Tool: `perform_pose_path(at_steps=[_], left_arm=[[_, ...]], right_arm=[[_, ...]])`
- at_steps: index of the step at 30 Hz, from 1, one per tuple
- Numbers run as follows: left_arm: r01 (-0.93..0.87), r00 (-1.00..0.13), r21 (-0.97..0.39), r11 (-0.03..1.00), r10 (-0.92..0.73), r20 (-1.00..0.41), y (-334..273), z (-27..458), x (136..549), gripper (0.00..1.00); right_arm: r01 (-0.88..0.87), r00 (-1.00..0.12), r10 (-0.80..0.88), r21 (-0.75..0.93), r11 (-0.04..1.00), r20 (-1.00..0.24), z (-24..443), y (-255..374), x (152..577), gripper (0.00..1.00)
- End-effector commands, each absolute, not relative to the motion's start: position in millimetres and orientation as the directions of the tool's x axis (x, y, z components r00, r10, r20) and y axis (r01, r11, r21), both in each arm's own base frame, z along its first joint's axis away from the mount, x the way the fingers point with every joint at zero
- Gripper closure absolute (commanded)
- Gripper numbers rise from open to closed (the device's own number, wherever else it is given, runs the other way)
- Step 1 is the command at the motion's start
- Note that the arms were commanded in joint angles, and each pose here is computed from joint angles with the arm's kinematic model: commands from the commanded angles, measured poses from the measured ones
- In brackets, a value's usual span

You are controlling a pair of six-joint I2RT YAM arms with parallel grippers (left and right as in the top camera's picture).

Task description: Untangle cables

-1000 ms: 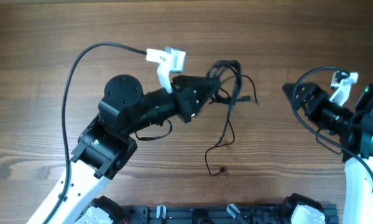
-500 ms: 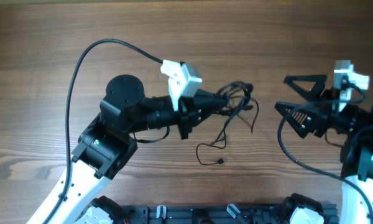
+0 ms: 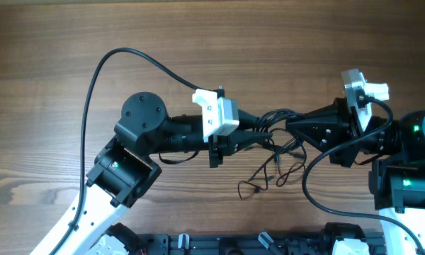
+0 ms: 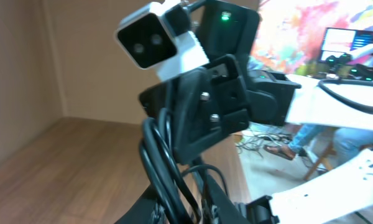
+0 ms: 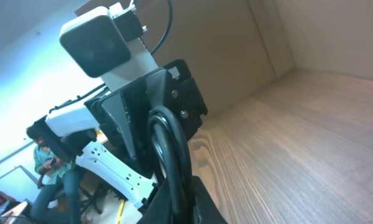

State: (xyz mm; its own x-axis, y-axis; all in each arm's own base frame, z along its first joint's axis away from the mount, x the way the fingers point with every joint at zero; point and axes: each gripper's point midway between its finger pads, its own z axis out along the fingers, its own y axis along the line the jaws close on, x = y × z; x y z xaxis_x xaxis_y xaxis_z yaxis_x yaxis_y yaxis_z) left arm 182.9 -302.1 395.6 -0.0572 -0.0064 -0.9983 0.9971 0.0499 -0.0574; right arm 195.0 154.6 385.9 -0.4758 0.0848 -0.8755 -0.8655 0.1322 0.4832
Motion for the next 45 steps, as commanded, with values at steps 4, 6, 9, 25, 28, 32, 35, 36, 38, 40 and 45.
perform_pose_path(at_steps=[4,6,9,25,28,32,35,36,38,40,45], left_arm=[[0.834,-0.339,-0.384,0.396,-0.183,-0.923,-280.1,401.5,251.9,0.66],[0.762,-0.434,-0.498,0.413,-0.244,-0.867,-268.7,398.6,264.6,0.77],[0.620,-0.553,-0.624,0.476,-0.298,-0.778,-242.5,376.7,287.7,0.76],[0.325,-0.923,-0.936,0.134,-0.170,-0.345,-265.7,377.2,228.4,0.69],[0.195,-0.955,-0.974,0.113,-0.203,-0.215,-265.1,377.2,231.3,0.73],[0.135,-0.965,-0.986,0.102,-0.213,-0.154,-265.0,377.0,232.0,0.66],[0.135,-0.962,-0.985,0.104,-0.224,-0.155,-264.5,376.8,233.9,0.55],[0.135,-0.961,-0.985,0.106,-0.228,-0.156,-264.4,376.5,234.9,0.54],[0.195,-0.949,-0.973,0.123,-0.227,-0.218,-264.3,376.0,236.2,0.54],[0.386,-0.889,-0.907,0.168,-0.195,-0.414,-264.3,375.6,236.0,0.39],[0.779,-0.579,-0.567,0.267,-0.039,-0.814,-263.4,361.2,234.0,0.22]], right_arm=[[-0.895,-0.377,0.117,0.394,0.208,-0.919,392.7,152.5,208.1,0.95],[-0.898,-0.349,0.128,0.371,0.237,-0.928,393.8,151.1,213.2,0.95],[-0.895,-0.349,0.134,0.372,0.246,-0.928,394.2,150.6,215.1,0.95],[-0.883,0.404,-0.054,-0.405,0.238,-0.913,404.5,152.0,211.9,0.96],[-0.795,0.595,-0.062,-0.598,0.099,-0.801,397.6,156.0,190.8,0.95],[-0.738,0.671,-0.053,-0.673,0.054,-0.740,394.7,156.8,184.0,0.95],[-0.768,0.636,-0.050,-0.637,0.057,-0.770,391.4,156.8,185.1,0.95],[-0.769,0.635,-0.050,-0.637,0.057,-0.771,391.4,156.8,185.2,0.95],[-0.784,0.614,-0.054,-0.617,0.070,-0.787,391.7,156.6,187.2,0.95],[-0.895,0.406,-0.053,-0.409,0.178,-0.912,395.8,154.2,203.9,0.96],[-0.847,-0.410,0.209,0.456,0.274,-0.888,402.9,146.7,230.3,0.96]])
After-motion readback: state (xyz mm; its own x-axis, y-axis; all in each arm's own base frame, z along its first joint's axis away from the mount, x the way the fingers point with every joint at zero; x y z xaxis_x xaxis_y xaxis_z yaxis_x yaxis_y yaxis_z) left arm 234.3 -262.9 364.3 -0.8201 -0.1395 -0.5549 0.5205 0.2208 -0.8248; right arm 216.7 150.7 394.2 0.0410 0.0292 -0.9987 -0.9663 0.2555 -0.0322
